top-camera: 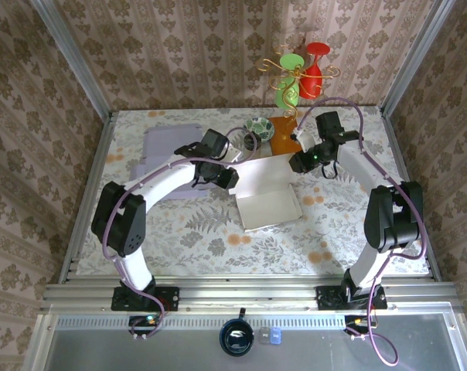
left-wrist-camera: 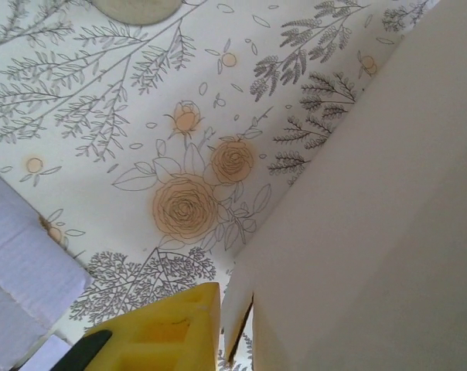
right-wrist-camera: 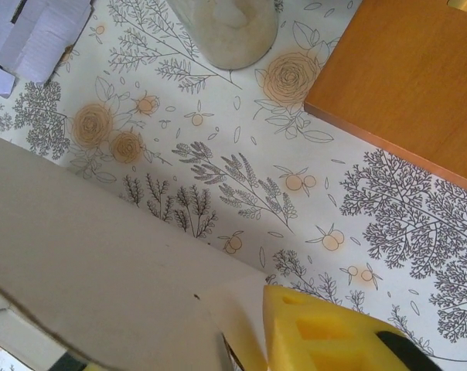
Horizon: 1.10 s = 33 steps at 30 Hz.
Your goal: Fold the paper box
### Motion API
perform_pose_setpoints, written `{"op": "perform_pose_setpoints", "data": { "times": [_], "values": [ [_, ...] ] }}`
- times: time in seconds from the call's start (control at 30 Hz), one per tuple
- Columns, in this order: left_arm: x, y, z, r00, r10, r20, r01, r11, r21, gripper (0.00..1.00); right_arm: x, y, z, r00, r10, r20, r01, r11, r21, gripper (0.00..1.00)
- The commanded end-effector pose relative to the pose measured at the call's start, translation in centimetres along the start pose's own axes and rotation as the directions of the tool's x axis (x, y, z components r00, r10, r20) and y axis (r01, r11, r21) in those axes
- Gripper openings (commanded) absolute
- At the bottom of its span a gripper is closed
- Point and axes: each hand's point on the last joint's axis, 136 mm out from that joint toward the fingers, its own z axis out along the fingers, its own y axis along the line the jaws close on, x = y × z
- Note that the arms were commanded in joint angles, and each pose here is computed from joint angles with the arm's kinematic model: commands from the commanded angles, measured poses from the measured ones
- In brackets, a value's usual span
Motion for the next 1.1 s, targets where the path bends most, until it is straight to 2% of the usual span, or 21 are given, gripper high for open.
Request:
{"op": "perform_pose_setpoints", "data": {
  "times": [0.0, 0.2, 0.43, 0.6, 0.7, 0.9, 1.0, 1.07],
  "values": [
    [-0.3, -0.1, -0.4, 0.999, 0.029, -0.015, -0.029, 0.999, -0.032, 0.24, -0.3, 0.1, -0.3, 1.000, -0.018, -0.013, 0.018, 1.000, 0.013, 0.22],
    [0.0, 0.0, -0.4, 0.999, 0.026, -0.033, -0.028, 0.999, -0.039, 0.19, -0.1, 0.2, -0.3, 1.000, -0.022, -0.014, 0.022, 0.999, 0.024, 0.19],
    [0.8, 0.1, -0.3, 0.998, 0.025, -0.057, -0.028, 0.998, -0.054, 0.22, -0.2, 0.3, -0.5, 1.000, -0.027, -0.011, 0.028, 0.999, 0.039, 0.17],
    [0.6, 0.1, -0.4, 0.998, 0.028, -0.049, -0.030, 0.998, -0.053, 0.17, -0.4, 0.4, -0.5, 1.000, -0.030, -0.008, 0.031, 0.999, 0.043, 0.14],
    [0.4, 0.1, -0.4, 0.999, 0.028, -0.046, -0.030, 0.998, -0.055, 0.09, -0.5, 0.4, -0.5, 0.999, -0.032, -0.007, 0.032, 0.998, 0.047, 0.13],
    [0.0, 0.3, -0.3, 0.999, 0.007, -0.045, -0.011, 0.997, -0.080, 0.00, -0.6, 0.8, -0.8, 1.000, -0.026, -0.001, 0.026, 0.997, 0.067, 0.06],
    [-0.5, 0.6, -0.4, 0.999, -0.024, -0.032, 0.021, 0.993, -0.116, 0.00, -1.1, 0.9, -1.3, 1.000, 0.001, 0.024, -0.003, 0.995, 0.098, 0.00],
    [-0.9, 0.7, -0.5, 0.998, -0.058, -0.022, 0.054, 0.989, -0.140, 0.00, -1.5, 1.0, -1.6, 0.999, 0.025, 0.039, -0.030, 0.990, 0.136, 0.00]
  ]
}}
